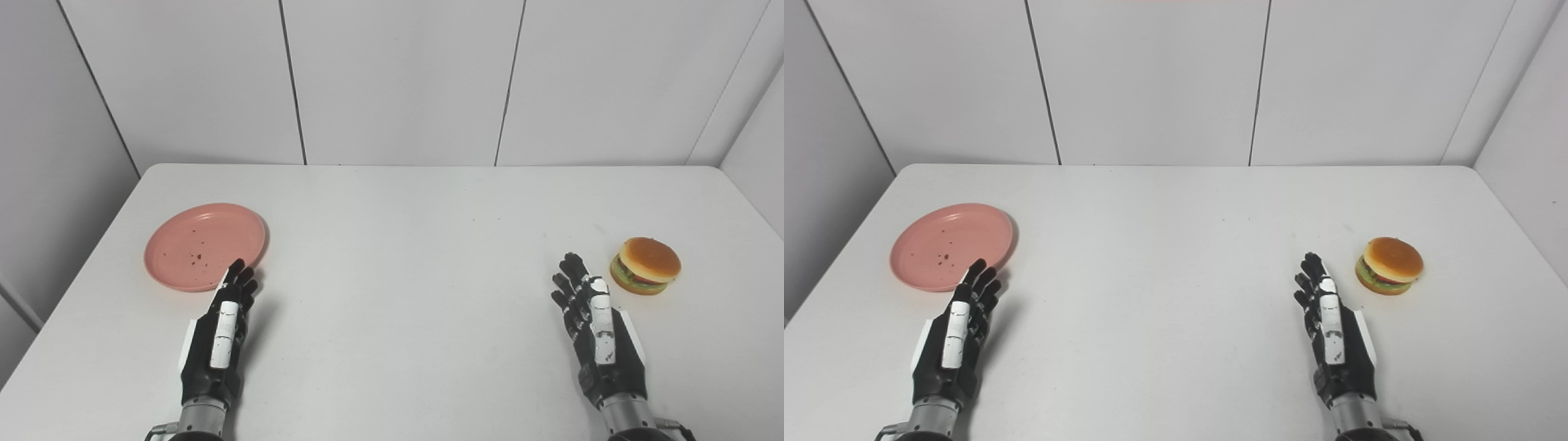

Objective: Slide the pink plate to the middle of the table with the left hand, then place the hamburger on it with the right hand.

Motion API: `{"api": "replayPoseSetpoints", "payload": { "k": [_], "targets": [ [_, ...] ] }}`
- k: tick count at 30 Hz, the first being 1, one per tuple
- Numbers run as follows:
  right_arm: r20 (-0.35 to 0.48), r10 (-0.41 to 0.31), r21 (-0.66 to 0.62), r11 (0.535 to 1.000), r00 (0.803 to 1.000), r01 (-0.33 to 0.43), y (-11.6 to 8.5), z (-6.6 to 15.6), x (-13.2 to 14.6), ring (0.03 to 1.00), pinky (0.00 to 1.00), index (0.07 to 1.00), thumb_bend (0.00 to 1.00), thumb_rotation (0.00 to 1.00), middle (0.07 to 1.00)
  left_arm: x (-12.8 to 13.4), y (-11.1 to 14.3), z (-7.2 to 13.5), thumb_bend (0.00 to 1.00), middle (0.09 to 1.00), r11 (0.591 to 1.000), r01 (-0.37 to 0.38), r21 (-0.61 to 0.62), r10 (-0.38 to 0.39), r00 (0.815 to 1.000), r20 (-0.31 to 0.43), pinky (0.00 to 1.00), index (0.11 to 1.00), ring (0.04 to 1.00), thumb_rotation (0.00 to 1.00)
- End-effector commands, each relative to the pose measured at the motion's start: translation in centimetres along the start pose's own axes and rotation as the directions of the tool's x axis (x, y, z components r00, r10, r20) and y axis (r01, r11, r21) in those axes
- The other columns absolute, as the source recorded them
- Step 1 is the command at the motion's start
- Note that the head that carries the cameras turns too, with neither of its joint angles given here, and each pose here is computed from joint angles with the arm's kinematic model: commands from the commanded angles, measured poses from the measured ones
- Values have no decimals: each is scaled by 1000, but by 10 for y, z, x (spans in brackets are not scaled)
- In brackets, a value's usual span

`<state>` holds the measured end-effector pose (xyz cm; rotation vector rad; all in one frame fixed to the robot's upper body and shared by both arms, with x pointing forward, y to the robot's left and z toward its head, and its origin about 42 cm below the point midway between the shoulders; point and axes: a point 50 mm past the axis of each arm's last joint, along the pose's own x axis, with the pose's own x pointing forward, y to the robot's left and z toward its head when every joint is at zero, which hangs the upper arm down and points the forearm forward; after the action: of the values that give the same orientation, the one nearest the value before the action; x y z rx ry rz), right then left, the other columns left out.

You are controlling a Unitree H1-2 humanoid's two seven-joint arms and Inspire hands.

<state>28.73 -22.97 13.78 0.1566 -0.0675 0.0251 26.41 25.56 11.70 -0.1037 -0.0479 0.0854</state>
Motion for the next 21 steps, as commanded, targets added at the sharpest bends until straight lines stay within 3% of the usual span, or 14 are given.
{"api": "replayPoseSetpoints", "payload": {
  "k": [1,21],
  "targets": [
    [60,25,3,1000,998,-25,5,15,6,954,971,941,831,1000,957,7,-3,9,818,950,999,35,10,-36,999,33,985,914,948,876],
    [50,15,9,1000,999,-15,3,12,5,940,956,922,834,1000,944,7,-5,5,839,963,999,46,16,-46,999,24,990,916,955,873]
  ]
}}
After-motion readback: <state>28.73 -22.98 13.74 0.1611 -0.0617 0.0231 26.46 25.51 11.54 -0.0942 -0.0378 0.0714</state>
